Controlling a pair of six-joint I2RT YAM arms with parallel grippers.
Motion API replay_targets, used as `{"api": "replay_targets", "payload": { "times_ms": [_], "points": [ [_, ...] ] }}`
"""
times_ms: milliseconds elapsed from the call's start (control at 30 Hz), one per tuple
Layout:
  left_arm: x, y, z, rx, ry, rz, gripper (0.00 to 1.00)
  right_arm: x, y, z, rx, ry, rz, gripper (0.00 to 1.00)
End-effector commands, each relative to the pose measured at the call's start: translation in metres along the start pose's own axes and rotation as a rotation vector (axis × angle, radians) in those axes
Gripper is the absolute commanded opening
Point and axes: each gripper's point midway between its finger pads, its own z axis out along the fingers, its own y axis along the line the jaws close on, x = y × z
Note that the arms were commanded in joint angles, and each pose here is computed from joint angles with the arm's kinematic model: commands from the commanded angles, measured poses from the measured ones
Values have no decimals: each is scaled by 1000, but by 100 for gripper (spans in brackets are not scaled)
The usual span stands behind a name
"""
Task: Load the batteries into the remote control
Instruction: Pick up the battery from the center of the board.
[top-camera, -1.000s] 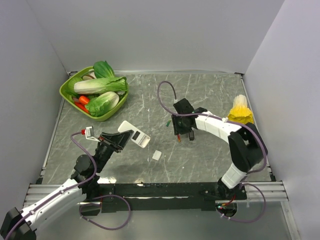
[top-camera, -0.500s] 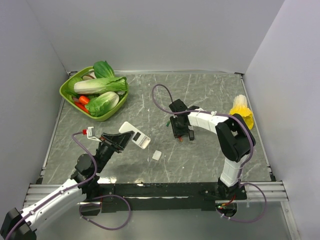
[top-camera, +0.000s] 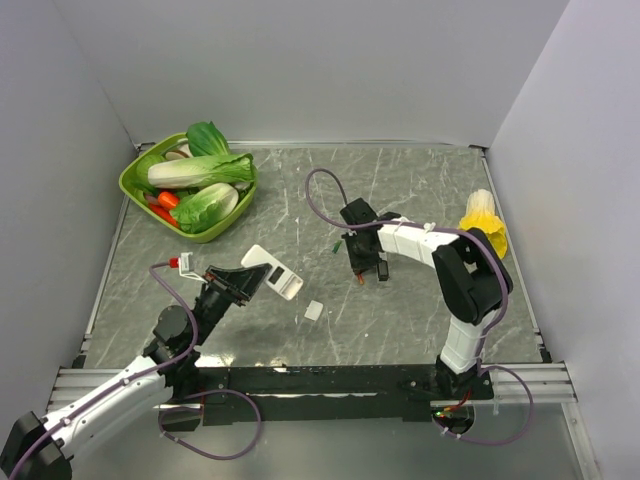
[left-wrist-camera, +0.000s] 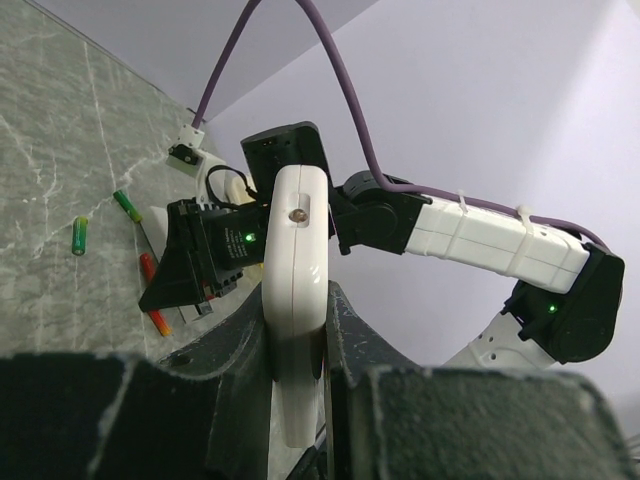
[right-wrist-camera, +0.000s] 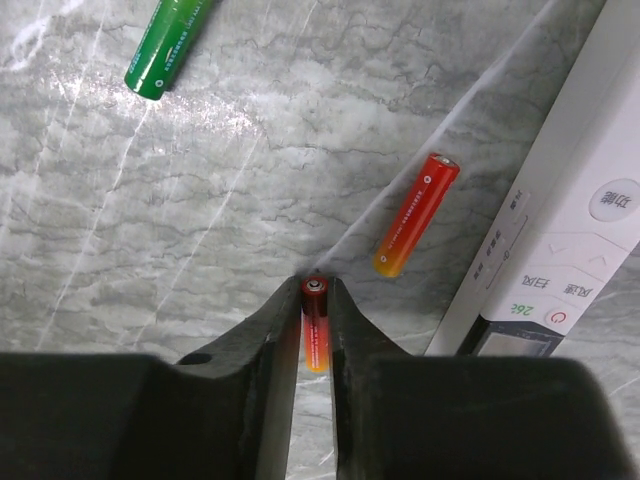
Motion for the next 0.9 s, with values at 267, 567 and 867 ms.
{"api": "replay_targets", "payload": {
  "times_ms": [267,567,867],
  "points": [
    [39,55,-19,-122,118,3,2,12,-4,-15,-31,-50,-45,2],
    [41,50,-17,-105,130,-30,2,-4,8,-71,-151,-258,-4,0],
    [51,58,-3,-231,231,0,1,-20,55,-182,-419,-681,-305,0]
  ]
}}
